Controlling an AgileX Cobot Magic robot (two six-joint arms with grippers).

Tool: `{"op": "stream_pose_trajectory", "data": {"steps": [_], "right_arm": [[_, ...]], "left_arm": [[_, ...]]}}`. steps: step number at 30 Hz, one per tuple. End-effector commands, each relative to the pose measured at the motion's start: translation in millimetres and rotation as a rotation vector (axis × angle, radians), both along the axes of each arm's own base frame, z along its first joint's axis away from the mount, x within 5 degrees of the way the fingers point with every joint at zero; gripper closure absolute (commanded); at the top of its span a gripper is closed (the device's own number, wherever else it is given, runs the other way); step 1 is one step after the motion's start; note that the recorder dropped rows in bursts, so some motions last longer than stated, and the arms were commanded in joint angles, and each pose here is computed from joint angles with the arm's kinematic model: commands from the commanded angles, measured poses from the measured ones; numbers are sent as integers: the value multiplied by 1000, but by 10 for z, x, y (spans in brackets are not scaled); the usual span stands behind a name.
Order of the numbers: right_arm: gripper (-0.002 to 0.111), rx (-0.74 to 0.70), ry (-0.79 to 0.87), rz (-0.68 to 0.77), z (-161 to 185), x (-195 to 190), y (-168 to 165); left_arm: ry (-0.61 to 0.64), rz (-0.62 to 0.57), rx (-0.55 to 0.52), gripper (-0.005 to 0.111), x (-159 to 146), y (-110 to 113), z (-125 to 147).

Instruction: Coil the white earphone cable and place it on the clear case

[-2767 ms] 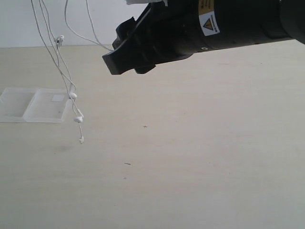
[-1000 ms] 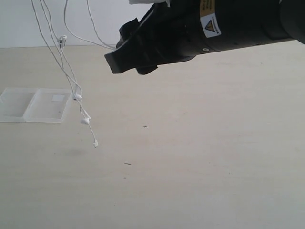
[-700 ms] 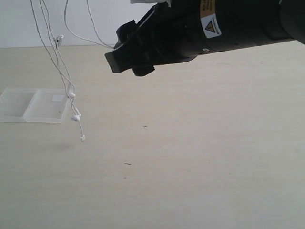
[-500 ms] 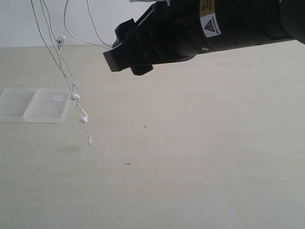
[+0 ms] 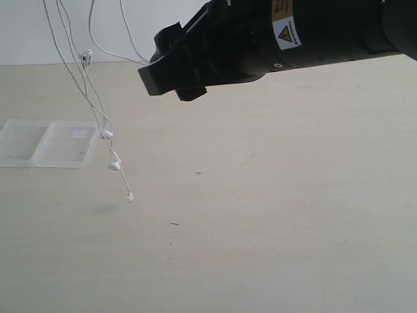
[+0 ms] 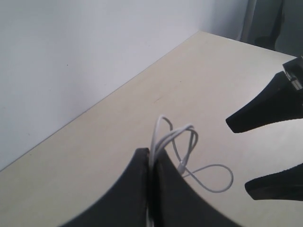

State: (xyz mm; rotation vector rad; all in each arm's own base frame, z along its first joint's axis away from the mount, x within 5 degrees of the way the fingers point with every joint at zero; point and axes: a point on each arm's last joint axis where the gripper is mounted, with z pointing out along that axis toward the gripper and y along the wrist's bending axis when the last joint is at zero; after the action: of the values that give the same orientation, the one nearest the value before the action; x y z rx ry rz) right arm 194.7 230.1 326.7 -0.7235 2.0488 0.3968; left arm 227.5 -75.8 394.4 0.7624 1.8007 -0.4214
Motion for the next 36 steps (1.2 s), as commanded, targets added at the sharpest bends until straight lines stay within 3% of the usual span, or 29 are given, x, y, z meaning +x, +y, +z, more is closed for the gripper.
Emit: {"op": "stream_pose_trajectory", "data": {"steps": [1, 9, 13, 15, 19, 23, 27, 33, 36], "right_arm": [[38, 9, -17, 7, 18, 3, -3], [39, 13, -18, 4, 32, -3, -13], [53, 65, -64, 6, 221, -81, -120], [55, 97, -93, 5, 344, -140, -201], [55, 135, -124, -28, 568, -286, -441], [46, 161, -104, -62, 682, -410, -628], [43, 76, -73, -43, 667, -494, -733], [40, -38, -12, 134, 507, -525, -570], [38, -93, -75, 199, 422, -424, -423]], "left_arm": [[-3, 2, -24, 107, -7, -1, 43], [-4, 4, -24, 107, -6, 0, 44], [-5, 5, -24, 107, -5, 1, 44], [-6, 7, -27, 107, -4, 1, 46], [-8, 9, -27, 107, -2, 2, 47], [-10, 11, -21, 107, 0, 5, 45], [-4, 5, -21, 107, -5, 2, 41], [2, -4, -19, 107, -13, -4, 37], [2, -6, -14, 107, -13, -4, 34]]}}
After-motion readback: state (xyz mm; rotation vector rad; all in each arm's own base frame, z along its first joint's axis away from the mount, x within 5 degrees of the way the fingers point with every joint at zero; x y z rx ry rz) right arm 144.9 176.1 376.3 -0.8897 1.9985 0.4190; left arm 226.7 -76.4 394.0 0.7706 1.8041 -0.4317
